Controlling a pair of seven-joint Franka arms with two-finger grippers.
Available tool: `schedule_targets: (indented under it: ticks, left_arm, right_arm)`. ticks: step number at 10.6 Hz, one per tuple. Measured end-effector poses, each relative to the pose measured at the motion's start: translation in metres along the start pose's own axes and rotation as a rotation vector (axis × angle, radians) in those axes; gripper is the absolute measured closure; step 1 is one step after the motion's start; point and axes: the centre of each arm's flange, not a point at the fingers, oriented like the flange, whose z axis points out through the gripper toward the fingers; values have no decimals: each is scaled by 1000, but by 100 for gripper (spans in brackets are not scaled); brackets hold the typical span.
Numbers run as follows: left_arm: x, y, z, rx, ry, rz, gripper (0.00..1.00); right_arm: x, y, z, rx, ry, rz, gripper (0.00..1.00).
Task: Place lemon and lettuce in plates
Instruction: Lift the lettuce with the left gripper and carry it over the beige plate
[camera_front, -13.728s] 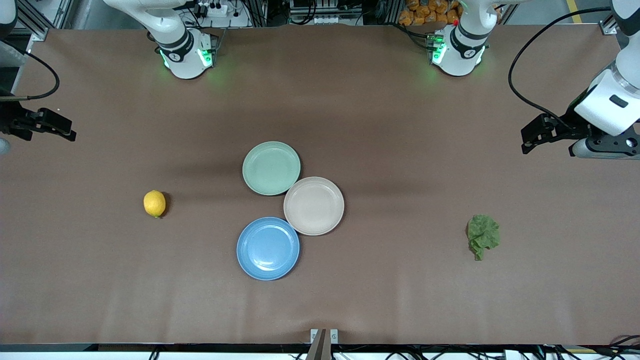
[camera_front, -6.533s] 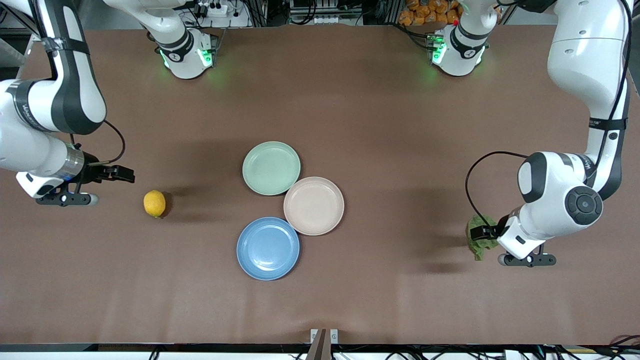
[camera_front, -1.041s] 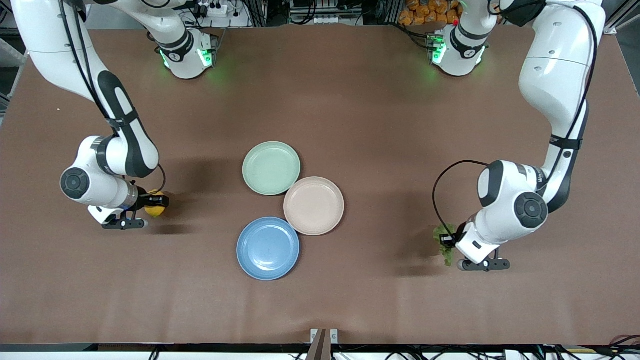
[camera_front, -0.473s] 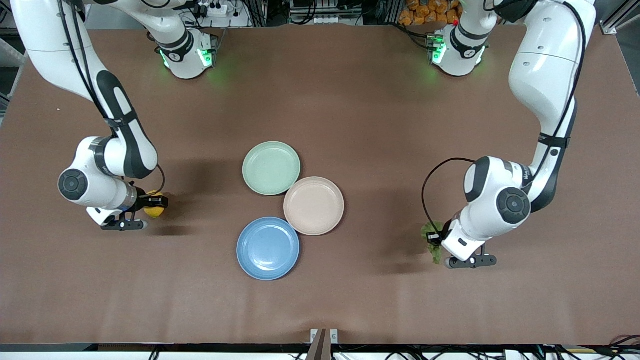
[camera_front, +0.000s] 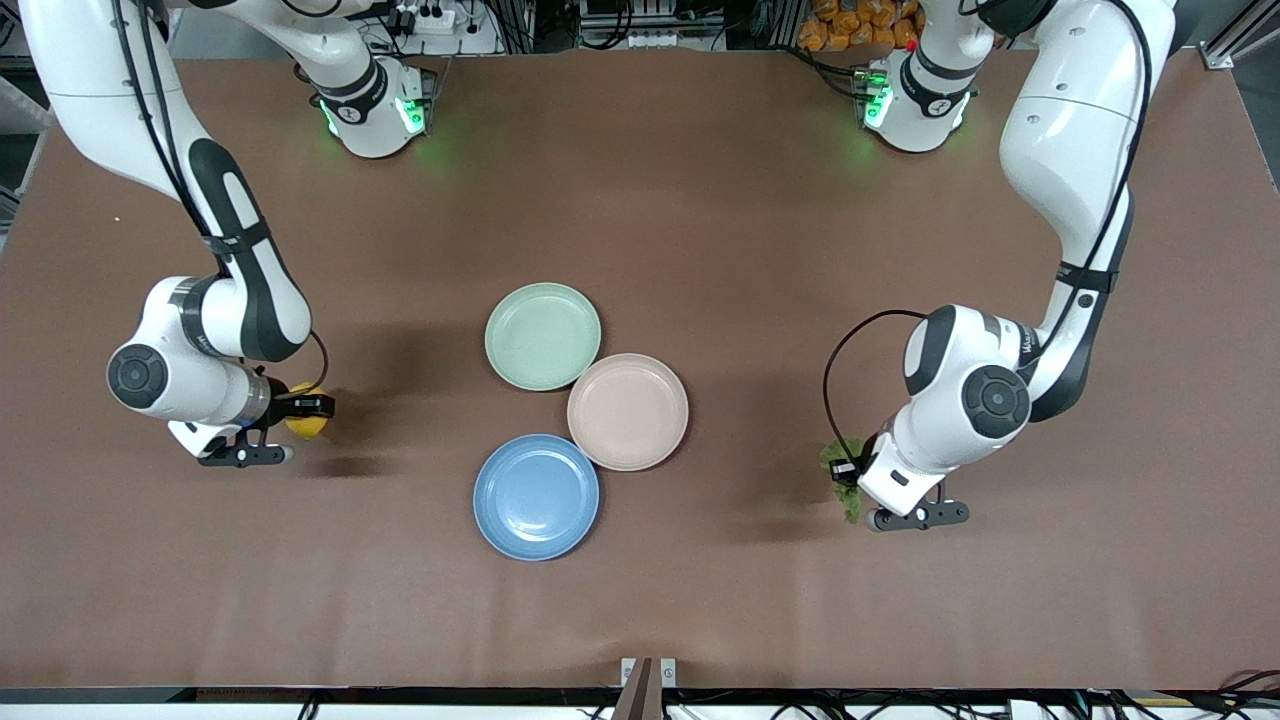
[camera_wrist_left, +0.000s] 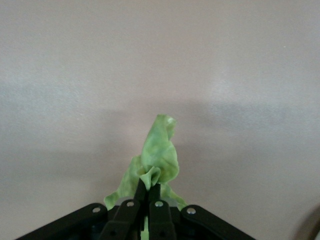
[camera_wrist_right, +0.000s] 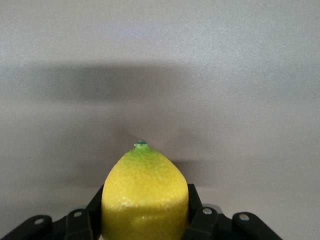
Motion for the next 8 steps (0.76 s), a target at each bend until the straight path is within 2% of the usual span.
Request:
schedule_targets:
  ticks: [4, 8]
  left_arm:
    - [-12, 28, -2, -5, 1, -28, 96]
    - [-26, 55, -1, -9, -4, -52, 96]
  right_arm:
    - [9, -15, -20, 14, -22, -15, 36]
    - [16, -30, -34, 31, -20, -26, 36]
